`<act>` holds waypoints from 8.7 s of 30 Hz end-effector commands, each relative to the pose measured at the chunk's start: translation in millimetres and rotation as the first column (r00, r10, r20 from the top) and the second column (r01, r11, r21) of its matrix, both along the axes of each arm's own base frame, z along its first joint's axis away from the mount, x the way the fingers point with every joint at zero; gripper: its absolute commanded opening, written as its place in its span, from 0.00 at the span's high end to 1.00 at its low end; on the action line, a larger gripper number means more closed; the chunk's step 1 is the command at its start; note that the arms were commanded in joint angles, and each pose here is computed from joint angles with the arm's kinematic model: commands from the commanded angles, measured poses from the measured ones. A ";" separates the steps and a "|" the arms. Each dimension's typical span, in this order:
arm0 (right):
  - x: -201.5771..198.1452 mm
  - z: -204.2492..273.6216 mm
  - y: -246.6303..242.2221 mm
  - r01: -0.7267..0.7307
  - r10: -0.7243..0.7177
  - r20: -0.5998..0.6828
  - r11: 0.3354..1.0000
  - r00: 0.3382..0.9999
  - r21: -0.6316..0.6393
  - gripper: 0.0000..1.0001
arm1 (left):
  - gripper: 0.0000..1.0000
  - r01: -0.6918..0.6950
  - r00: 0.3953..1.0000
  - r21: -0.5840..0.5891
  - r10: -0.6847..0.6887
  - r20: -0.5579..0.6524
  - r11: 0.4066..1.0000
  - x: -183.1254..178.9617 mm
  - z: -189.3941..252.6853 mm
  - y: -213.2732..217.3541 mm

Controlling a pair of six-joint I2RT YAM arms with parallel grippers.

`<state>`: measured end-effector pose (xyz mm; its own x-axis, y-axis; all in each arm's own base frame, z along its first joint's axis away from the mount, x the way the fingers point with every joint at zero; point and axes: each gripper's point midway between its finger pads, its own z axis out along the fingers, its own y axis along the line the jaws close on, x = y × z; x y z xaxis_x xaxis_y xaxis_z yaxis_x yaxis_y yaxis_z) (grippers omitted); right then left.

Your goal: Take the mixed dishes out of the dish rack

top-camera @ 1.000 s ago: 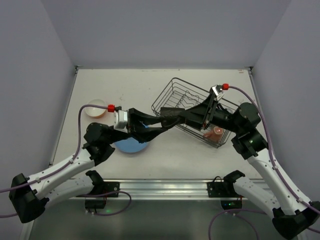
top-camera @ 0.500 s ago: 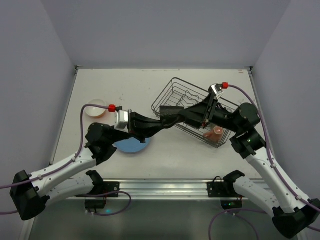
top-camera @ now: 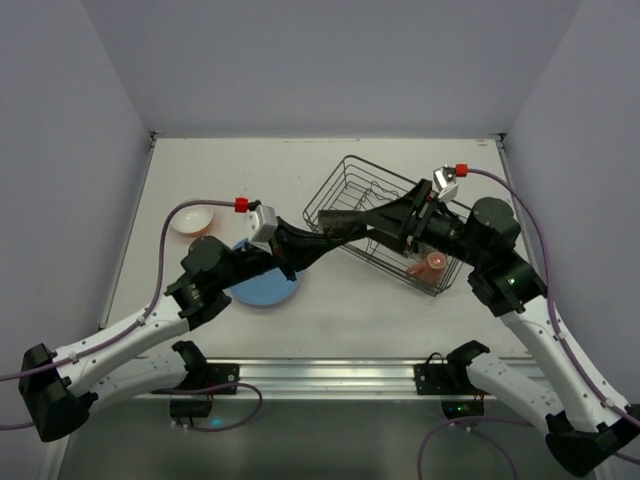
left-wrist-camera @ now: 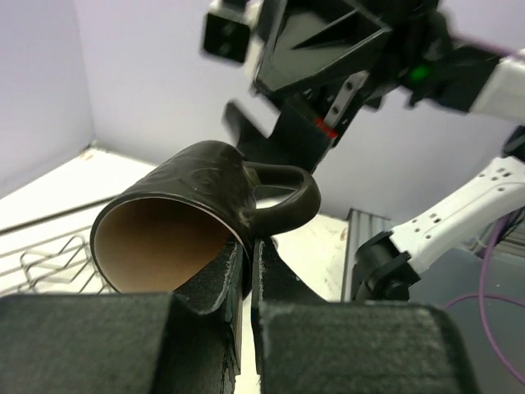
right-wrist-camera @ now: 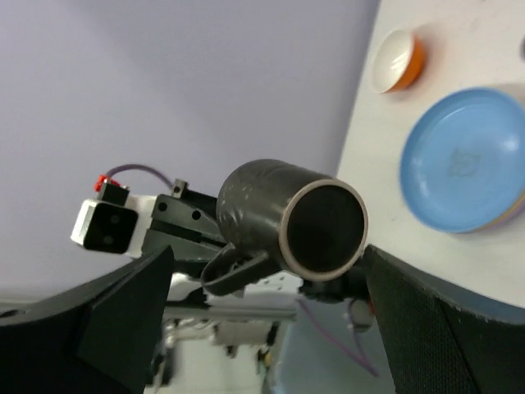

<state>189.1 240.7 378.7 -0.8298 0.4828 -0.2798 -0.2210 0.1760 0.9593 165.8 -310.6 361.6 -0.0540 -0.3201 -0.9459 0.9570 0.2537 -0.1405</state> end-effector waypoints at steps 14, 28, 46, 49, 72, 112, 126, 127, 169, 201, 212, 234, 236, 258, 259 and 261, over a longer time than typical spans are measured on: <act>21.2 -43.7 -174.3 0.626 -0.418 0.472 0.425 0.776 -0.654 0.01 | 1.00 -0.081 0.792 0.780 0.516 -0.328 0.621 57.1 -160.0 19.7; 12.1 -61.7 -177.4 0.586 -0.384 0.451 0.409 0.806 -0.699 0.01 | 1.00 0.046 0.809 0.982 0.570 -0.143 0.182 37.2 -262.7 -3.4; 28.7 -92.4 -161.3 0.489 -0.341 0.370 0.400 0.864 -0.775 0.01 | 0.59 0.022 0.821 0.987 0.560 -0.108 0.159 47.9 -263.3 -20.4; 33.3 -93.3 -160.0 0.481 -0.339 0.364 0.390 0.868 -0.785 0.01 | 0.52 0.014 0.823 0.983 0.556 -0.115 0.182 48.2 -255.1 -22.8; 56.2 -220.5 -188.4 0.112 -0.459 -0.010 0.237 0.888 -0.965 0.05 | 0.00 -0.277 0.795 0.746 0.581 -0.176 0.605 37.9 -104.4 19.5; 83.2 -279.1 -209.3 0.231 -0.770 0.035 0.148 0.638 -0.961 0.36 | 0.00 -0.177 0.819 0.815 0.541 -0.189 0.552 15.4 -173.3 37.6; 84.0 -266.6 -204.6 0.258 -0.737 0.046 0.178 0.675 -0.950 0.81 | 0.00 -0.193 0.814 0.811 0.552 -0.182 0.553 17.4 -170.5 39.3; 84.1 -266.2 -201.9 0.255 -0.729 0.035 0.194 0.684 -0.947 0.83 | 0.00 -0.193 0.814 0.811 0.552 -0.183 0.553 17.6 -170.5 39.4; 1.4 17.4 -95.2 0.377 -0.147 0.519 0.848 0.842 -0.372 1.00 | 0.00 0.046 0.984 -0.004 -0.046 -0.175 0.999 -42.0 29.1 -19.2; -94.0 56.3 -65.0 0.116 0.127 0.829 0.967 0.545 -0.225 1.00 | 0.31 0.522 0.816 -0.300 -0.570 -0.096 0.798 -112.7 85.3 -45.3; -119.9 52.0 -54.4 -0.048 0.241 0.856 0.968 0.457 -0.247 1.00 | 0.81 0.592 0.768 -0.311 -0.637 -0.060 0.743 -128.2 89.9 -42.1; -8.4 29.8 -130.6 0.589 -0.236 0.693 0.739 0.681 -0.327 0.01 | 1.00 0.140 0.956 0.009 -0.133 -0.262 0.990 -45.1 17.6 -63.6; -4.4 31.8 -148.1 0.663 -0.303 0.694 0.672 0.653 -0.330 0.01 | 1.00 0.058 0.965 0.174 -0.011 -0.264 0.983 -25.0 -9.8 -69.6; 0.4 -5.0 -187.2 0.710 -0.403 0.590 0.486 0.700 -0.510 0.01 | 1.00 0.016 0.950 0.952 0.292 -0.109 0.304 -4.2 -208.5 -106.9; 1.1 -6.5 -186.8 0.707 -0.402 0.587 0.487 0.703 -0.514 0.01 | 1.00 0.021 0.949 0.951 0.294 -0.116 0.309 -4.5 -208.7 -109.5; 2.1 -10.2 -186.6 0.702 -0.399 0.582 0.485 0.708 -0.522 0.01 | 1.00 0.048 0.950 0.947 0.278 -0.141 0.318 -7.7 -214.1 -116.4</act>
